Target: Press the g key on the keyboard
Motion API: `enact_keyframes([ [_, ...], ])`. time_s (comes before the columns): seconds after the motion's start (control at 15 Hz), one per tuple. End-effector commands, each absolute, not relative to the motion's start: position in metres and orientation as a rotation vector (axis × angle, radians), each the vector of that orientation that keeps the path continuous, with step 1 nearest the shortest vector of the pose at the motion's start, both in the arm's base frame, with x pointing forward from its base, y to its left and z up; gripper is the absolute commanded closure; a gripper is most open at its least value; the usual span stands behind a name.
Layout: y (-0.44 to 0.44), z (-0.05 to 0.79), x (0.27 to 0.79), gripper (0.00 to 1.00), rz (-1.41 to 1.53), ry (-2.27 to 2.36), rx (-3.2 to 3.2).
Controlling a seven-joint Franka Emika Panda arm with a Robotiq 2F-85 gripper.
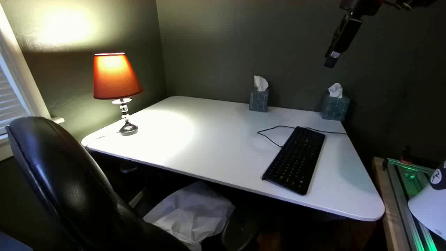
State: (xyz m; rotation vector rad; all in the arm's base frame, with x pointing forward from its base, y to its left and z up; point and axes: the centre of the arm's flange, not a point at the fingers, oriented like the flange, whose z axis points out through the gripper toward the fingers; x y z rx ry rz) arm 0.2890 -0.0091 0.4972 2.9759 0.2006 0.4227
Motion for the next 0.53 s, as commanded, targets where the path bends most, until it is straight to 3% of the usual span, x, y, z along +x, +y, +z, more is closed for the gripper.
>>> enact_keyframes([
  [0.0,-0.009,0.488,0.288,0.00,0.394,0.202,2.981],
  [0.47,-0.013,0.472,0.296,0.00,0.317,0.201,3.002],
])
